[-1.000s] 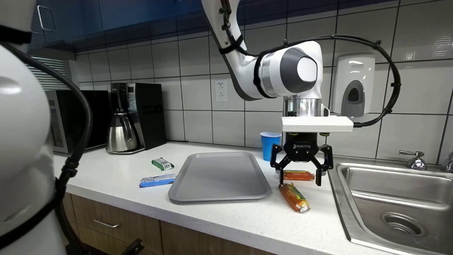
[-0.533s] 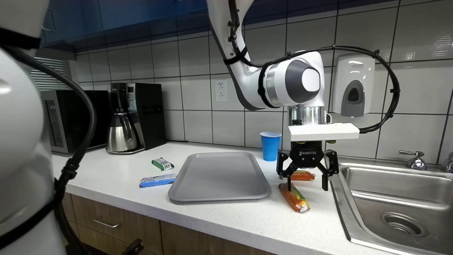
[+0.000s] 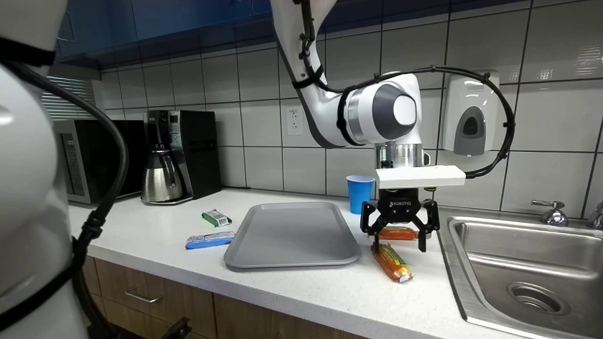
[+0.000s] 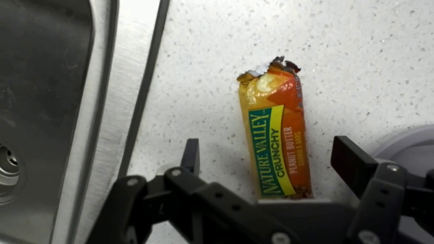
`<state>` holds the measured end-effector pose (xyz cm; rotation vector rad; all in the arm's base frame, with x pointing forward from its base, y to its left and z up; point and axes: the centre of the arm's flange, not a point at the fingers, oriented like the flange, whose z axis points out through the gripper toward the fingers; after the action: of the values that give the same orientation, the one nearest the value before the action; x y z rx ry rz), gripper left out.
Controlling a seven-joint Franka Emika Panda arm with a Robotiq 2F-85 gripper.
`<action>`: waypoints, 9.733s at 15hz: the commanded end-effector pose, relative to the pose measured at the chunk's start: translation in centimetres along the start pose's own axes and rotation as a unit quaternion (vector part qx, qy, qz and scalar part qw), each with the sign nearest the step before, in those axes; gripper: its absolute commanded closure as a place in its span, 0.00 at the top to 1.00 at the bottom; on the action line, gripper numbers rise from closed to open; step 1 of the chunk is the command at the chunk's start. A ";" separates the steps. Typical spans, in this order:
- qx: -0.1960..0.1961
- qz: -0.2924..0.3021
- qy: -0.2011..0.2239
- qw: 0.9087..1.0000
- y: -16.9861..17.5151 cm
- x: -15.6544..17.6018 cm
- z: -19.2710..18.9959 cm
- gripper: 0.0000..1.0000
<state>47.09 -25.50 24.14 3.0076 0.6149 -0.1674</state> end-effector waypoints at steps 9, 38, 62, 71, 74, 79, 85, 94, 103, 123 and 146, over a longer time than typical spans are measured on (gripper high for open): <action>-0.011 -0.033 -0.012 0.999 -0.3 0.2 1.9 1.00; -0.005 -0.036 0.048 0.998 -5.2 1.5 -5.3 0.17; 0.007 -0.033 0.044 0.998 -14.7 5.6 -1.1 0.17; 0.014 -0.013 0.037 0.999 -14.6 5.8 -0.2 0.81; 0.019 -0.008 0.042 0.999 -14.4 5.4 -1.3 1.00; 0.029 0.022 0.062 0.997 -13.4 5.3 -4.4 1.00; 0.047 0.094 0.075 0.992 -11.6 5.9 -7.6 1.00; 0.049 0.121 0.067 0.989 -10.7 5.8 -7.7 1.00; 0.050 0.122 0.065 0.989 -10.7 5.8 -7.7 1.00; 0.003 0.420 0.106 0.901 -0.5 10.1 -6.1 1.00; -0.010 0.572 0.059 0.818 2.4 14.8 0.2 1.00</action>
<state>60.90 -22.11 22.04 2.8040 -1.1657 0.1433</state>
